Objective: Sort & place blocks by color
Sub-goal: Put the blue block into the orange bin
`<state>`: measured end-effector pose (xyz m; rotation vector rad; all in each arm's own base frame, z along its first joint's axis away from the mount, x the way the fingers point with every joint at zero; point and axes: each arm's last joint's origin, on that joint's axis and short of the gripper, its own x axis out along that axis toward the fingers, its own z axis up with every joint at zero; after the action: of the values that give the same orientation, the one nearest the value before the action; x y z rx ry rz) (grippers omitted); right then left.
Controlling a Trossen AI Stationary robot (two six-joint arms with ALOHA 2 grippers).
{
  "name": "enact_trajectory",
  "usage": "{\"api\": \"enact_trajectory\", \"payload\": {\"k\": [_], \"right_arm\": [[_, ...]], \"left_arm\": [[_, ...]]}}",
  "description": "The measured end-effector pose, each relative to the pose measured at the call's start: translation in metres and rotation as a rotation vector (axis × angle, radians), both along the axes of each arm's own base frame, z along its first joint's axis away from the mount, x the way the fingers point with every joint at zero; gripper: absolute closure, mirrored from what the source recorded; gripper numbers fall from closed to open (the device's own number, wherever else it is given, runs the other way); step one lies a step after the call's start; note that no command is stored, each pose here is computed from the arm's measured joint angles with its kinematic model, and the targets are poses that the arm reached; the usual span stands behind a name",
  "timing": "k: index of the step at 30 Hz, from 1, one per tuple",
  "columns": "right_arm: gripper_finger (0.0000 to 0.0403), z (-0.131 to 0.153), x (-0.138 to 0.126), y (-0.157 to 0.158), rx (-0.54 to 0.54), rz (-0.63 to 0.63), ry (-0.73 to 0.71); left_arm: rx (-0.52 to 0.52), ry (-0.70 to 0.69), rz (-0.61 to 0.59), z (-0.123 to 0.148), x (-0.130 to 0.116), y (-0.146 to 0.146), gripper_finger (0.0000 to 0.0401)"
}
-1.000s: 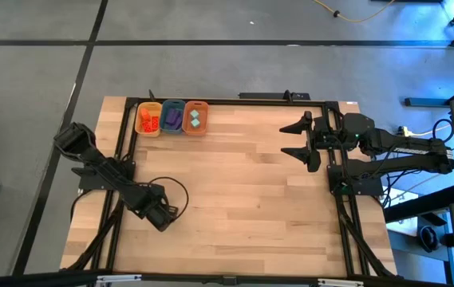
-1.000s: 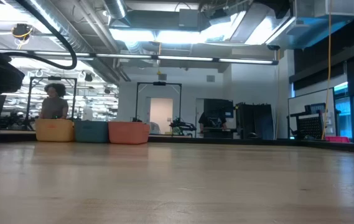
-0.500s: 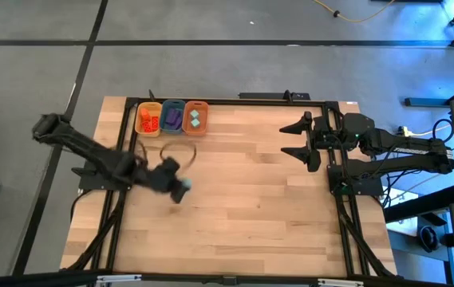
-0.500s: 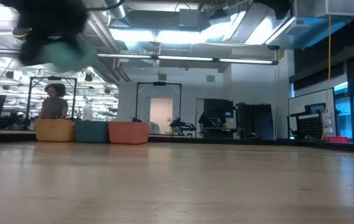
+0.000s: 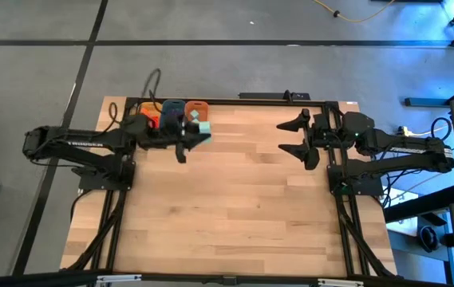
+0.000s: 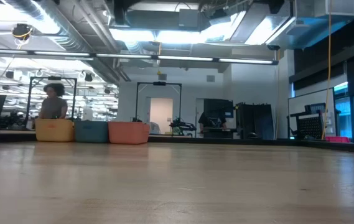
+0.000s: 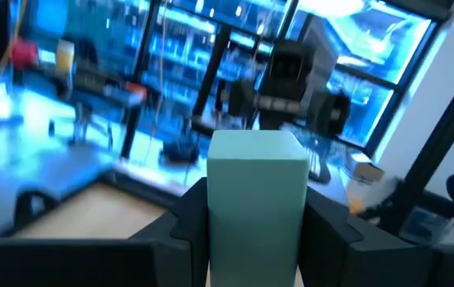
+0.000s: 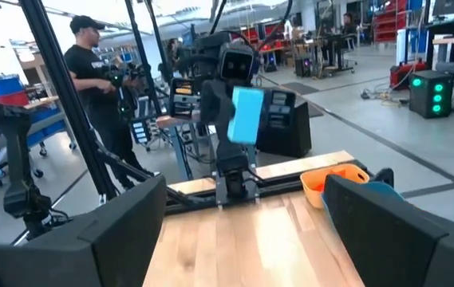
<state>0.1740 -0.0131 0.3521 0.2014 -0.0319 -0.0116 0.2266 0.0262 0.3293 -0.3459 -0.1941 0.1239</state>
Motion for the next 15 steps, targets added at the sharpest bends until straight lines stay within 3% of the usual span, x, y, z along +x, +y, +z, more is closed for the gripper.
{"api": "enact_trajectory", "payload": {"k": [6,15], "right_arm": [[0.0059,-0.004,0.011,-0.001,0.027,0.002,0.01],[0.0059,-0.007,0.016,-0.001,0.082,0.002,0.027]], "left_arm": [[0.083,-0.018,-0.013,0.013,-0.002,0.001,0.0279],[0.098,-0.004,-0.096,0.012,-0.002,-0.002,0.0279]]}}
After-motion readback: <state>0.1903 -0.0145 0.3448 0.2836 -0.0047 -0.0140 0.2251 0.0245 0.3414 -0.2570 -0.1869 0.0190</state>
